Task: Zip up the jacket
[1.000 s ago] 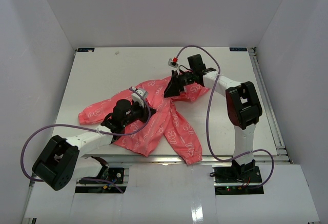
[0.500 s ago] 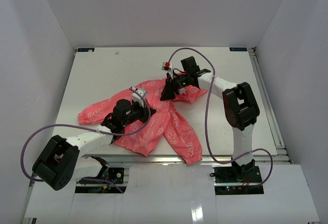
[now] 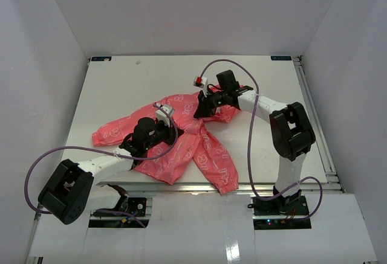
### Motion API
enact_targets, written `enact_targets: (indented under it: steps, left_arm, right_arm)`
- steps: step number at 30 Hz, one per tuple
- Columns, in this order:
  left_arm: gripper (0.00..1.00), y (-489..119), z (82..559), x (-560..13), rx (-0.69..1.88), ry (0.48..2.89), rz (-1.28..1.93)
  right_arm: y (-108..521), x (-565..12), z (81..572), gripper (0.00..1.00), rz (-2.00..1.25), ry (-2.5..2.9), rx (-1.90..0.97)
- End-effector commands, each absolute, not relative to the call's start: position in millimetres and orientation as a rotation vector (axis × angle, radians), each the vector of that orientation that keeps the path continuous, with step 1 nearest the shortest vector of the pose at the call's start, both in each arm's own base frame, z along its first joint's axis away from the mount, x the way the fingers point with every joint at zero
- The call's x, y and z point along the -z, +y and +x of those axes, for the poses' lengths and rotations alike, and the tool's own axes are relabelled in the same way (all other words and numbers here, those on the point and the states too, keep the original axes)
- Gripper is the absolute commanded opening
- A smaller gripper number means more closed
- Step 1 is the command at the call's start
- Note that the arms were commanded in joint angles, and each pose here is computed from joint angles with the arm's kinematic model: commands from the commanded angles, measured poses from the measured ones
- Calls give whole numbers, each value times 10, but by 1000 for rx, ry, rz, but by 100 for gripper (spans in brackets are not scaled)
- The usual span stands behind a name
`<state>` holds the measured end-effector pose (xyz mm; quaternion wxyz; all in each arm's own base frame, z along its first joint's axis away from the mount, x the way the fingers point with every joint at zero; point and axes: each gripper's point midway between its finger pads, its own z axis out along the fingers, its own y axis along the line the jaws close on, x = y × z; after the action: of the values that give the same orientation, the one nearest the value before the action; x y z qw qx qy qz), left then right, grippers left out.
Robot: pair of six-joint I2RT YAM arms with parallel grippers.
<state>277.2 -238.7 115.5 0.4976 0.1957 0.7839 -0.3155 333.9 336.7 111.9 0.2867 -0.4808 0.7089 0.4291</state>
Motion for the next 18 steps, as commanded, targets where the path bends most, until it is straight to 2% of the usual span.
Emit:
enact_targets:
  steps: [1, 8, 18]
  left_arm:
    - [0, -2355, 2831, -1299, 740, 1852, 446]
    - [0, -2364, 2795, -1248, 754, 1860, 459]
    - [0, -2365, 2794, -1257, 755, 1852, 460]
  right_arm:
    - [3370, -1435, 3403, 8, -1223, 1829, -1086]
    - [3401, -1752, 3332, 8, -1176, 1690, -1114]
    - [3344, -1685, 3195, 9, -1189, 1704, -1120]
